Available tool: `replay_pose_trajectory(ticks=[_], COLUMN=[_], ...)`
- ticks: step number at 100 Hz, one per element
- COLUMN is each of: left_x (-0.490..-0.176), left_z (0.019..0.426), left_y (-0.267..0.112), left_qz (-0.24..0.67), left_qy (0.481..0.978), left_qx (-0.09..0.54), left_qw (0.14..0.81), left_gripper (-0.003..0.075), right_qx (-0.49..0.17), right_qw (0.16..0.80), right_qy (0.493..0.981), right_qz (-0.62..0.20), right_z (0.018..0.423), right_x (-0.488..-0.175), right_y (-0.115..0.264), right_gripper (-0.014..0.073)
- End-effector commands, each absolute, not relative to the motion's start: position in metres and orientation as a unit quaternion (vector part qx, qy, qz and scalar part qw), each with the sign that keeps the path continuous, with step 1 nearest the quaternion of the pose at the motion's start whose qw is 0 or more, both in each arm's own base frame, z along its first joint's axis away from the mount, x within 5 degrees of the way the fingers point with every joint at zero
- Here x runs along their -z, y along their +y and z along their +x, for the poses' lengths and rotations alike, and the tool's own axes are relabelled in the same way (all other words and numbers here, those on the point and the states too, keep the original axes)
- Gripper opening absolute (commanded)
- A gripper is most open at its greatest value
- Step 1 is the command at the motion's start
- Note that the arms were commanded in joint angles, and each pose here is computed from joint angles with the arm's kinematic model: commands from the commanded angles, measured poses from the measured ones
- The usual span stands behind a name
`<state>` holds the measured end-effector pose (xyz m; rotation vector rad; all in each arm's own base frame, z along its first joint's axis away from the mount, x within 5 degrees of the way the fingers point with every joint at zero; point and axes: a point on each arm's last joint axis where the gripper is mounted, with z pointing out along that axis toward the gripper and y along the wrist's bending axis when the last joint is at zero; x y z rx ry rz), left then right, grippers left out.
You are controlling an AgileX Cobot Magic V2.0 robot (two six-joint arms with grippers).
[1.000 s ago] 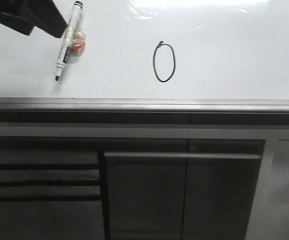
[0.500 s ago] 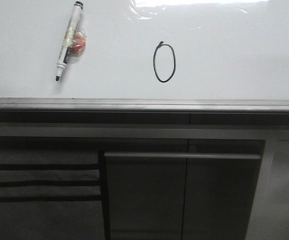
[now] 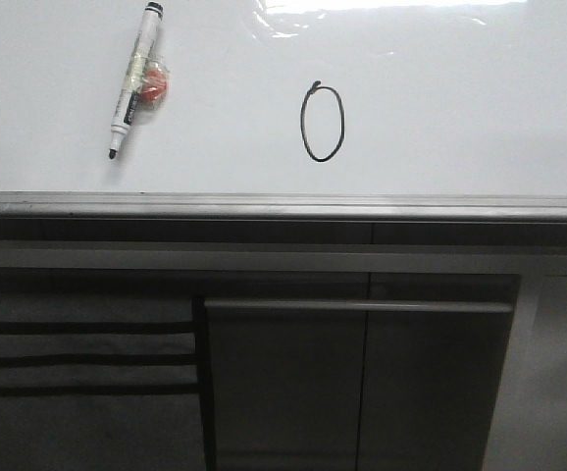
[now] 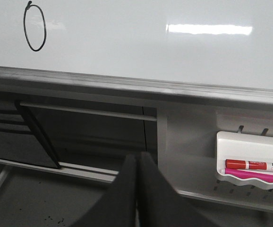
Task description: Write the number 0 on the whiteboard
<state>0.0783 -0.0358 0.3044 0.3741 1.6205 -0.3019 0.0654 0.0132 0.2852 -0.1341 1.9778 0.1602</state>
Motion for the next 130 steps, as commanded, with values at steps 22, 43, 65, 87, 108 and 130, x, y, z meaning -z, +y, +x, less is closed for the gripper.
replay_pose_trajectory(ticks=[22,43,65,87,108,130], left_x=[-0.32,-0.278,-0.223,-0.211,-0.211,-0.211], left_z=[0.076,0.06,0.054,0.054,0.054,0.054], left_y=[-0.033,-0.014,-0.007,-0.008,-0.008,-0.008], left_qz=[0.144,0.08,0.047,0.052,0.052,0.052], left_qy=[0.675,0.65,0.634,0.656,0.656,0.656], left_qx=[0.137,0.08,0.053,0.059,0.059,0.059], left_qw=[0.71,0.751,0.77,0.75,0.75,0.75], left_gripper=[-0.002,-0.002,-0.002,-0.002,-0.002,-0.002], right_qx=[-0.067,-0.067,-0.067,-0.067,-0.067,-0.067], right_qw=[0.58,0.58,0.58,0.58,0.58,0.58], right_qy=[0.81,0.81,0.81,0.81,0.81,0.81], right_qz=[-0.051,-0.051,-0.051,-0.051,-0.051,-0.051], right_z=[0.068,0.068,0.068,0.068,0.068,0.068], right_x=[-0.298,-0.298,-0.298,-0.298,-0.298,-0.298], right_y=[0.013,0.013,0.013,0.013,0.013,0.013], right_gripper=[-0.0073,-0.0073,-0.0073,-0.0073,-0.0073,-0.0073])
